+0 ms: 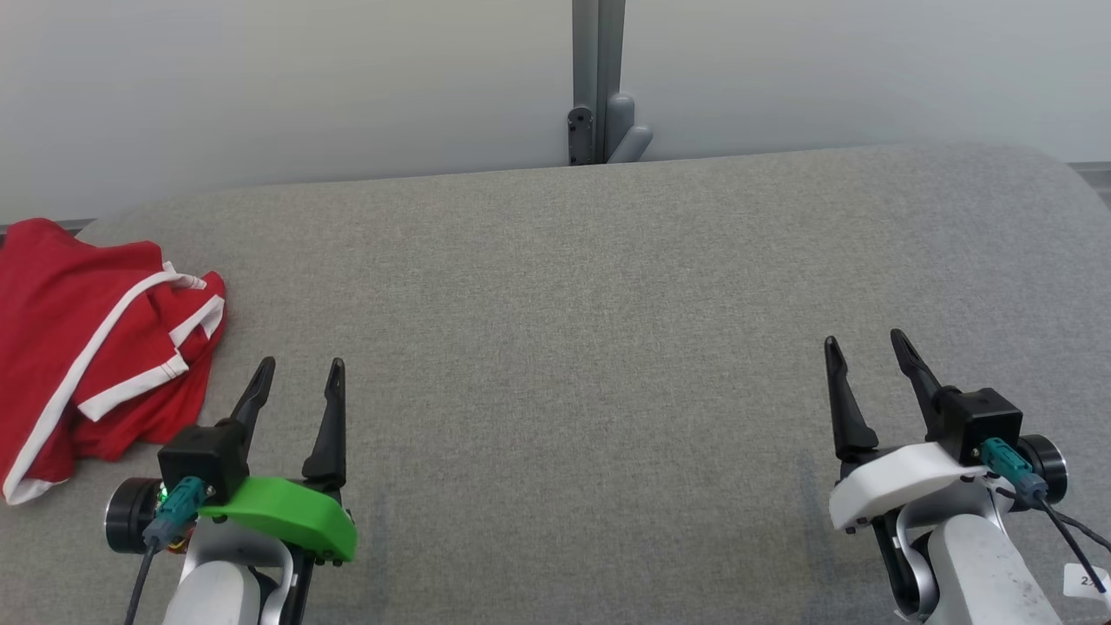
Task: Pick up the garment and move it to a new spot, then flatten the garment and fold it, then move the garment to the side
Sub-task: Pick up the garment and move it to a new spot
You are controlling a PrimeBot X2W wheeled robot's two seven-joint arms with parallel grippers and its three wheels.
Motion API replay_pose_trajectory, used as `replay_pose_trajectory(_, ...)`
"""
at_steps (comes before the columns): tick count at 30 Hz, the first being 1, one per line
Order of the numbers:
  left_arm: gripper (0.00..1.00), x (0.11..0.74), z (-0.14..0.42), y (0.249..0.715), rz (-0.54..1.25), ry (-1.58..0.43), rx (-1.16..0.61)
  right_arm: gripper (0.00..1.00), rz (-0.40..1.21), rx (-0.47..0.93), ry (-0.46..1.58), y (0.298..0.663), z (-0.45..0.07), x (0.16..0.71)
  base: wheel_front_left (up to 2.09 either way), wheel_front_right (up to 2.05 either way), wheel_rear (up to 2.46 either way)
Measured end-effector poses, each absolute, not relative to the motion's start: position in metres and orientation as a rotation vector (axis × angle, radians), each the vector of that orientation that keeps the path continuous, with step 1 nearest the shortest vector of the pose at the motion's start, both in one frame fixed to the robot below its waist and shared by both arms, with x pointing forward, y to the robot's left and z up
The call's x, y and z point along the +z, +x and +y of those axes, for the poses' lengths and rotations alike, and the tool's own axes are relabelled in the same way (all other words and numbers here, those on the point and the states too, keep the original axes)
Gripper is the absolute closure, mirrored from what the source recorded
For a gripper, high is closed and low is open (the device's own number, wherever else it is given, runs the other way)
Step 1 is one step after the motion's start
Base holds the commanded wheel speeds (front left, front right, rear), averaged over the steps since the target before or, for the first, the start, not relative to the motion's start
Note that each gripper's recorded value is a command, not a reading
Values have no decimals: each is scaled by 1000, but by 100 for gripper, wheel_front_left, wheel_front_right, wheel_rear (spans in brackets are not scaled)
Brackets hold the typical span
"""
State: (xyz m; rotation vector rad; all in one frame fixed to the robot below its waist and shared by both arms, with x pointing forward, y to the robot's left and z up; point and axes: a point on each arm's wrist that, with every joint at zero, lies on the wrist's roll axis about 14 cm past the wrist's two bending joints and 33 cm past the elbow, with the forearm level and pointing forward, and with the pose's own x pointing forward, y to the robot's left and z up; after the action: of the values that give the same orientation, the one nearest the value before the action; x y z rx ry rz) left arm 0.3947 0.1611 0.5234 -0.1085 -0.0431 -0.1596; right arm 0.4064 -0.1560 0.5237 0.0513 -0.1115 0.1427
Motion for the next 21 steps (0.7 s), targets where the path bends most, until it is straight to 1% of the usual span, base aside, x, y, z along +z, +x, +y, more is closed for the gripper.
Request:
replay_pose_trajectory(14, 0, 521, 164, 394, -35, -126, -139, 0, -108, 142, 74, 408, -154, 522, 0, 0, 0)
replay_pose_trajectory(21, 0, 522, 181, 391, -42, -129, -88, 0, -112, 183, 76, 414, -139, 524, 0, 0, 0)
